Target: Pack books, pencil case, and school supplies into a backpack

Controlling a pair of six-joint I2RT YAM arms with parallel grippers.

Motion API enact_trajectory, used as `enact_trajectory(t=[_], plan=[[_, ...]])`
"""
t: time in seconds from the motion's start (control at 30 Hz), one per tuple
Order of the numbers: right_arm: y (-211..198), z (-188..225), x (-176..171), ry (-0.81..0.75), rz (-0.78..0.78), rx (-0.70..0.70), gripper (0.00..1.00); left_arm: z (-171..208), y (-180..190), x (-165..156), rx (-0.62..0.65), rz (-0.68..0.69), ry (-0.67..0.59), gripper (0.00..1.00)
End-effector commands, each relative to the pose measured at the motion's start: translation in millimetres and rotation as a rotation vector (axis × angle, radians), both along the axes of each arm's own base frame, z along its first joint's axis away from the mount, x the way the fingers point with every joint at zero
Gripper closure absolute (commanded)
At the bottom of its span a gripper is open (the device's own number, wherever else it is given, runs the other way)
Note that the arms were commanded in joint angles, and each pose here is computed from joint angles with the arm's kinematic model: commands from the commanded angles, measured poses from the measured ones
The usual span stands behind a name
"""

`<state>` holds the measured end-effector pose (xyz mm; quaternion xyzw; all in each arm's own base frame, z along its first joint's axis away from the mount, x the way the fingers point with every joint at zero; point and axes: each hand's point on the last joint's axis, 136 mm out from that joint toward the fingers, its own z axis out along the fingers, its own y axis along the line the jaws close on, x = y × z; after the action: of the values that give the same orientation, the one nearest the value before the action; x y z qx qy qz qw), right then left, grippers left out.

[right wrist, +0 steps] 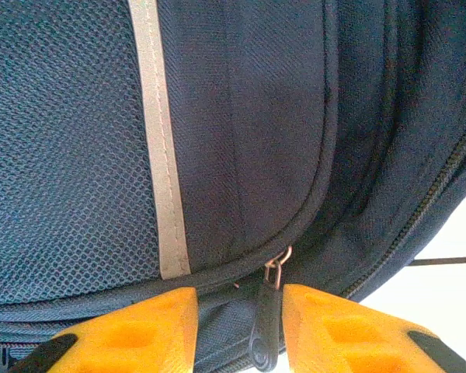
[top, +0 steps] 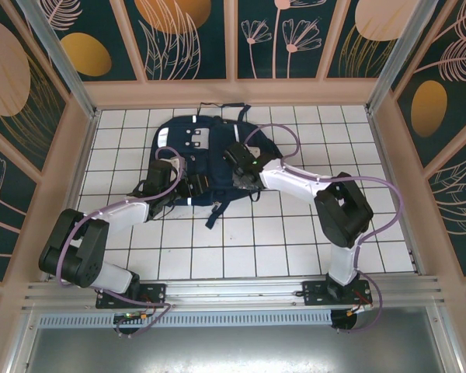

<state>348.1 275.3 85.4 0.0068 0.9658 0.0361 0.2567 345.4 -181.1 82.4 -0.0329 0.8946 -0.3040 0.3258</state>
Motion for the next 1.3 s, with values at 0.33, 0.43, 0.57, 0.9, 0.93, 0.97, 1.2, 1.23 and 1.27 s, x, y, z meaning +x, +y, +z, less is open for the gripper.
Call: enact_trajectory(t=[0.33, 0.43, 0.57, 0.9, 0.93, 0.97, 1.2, 1.23, 1.27], plan=[[-16.2, -31.9, -6.3, 0.044, -0.066, -0.012, 0.72, -19.7, 13.3, -7.0, 0.049, 0.043, 0.094, 0.18], [-18.0, -41.5, -3.6, 0.051, -0.067, 0.015, 0.74, -18.5, 14.8, -7.8, 0.046, 0.052, 0.089, 0.18], [-22.2, -37.9, 3.3, 0.025, -0.077, 0.014, 0.81, -22.2, 16.5, -10.9, 0.05, 0.057, 0.098, 0.18], [-45.4, 3.8, 11.5, -0.039, 0.033, -0.018, 1.0, -40.1, 32.5, -12.3, 0.126, 0.113, 0.11, 0.17], [-53.3, 11.5, 12.6, -0.051, 0.054, -0.044, 1.0, -42.6, 34.9, -10.9, 0.143, 0.12, 0.109, 0.17], [-60.4, 16.6, 13.5, -0.057, 0.075, -0.068, 1.0, -44.4, 37.7, -8.8, 0.159, 0.131, 0.108, 0.17], [-79.5, 27.4, 4.1, -0.028, 0.173, -0.099, 1.0, -41.5, 46.7, 26.7, 0.241, 0.202, 0.069, 0.16], [-72.6, 26.7, -0.7, -0.013, 0.193, -0.055, 1.0, -40.3, 46.3, 35.5, 0.248, 0.21, 0.059, 0.16], [-64.3, 26.5, -6.6, 0.004, 0.217, -0.003, 1.0, -40.1, 47.4, 43.8, 0.256, 0.224, 0.053, 0.16]])
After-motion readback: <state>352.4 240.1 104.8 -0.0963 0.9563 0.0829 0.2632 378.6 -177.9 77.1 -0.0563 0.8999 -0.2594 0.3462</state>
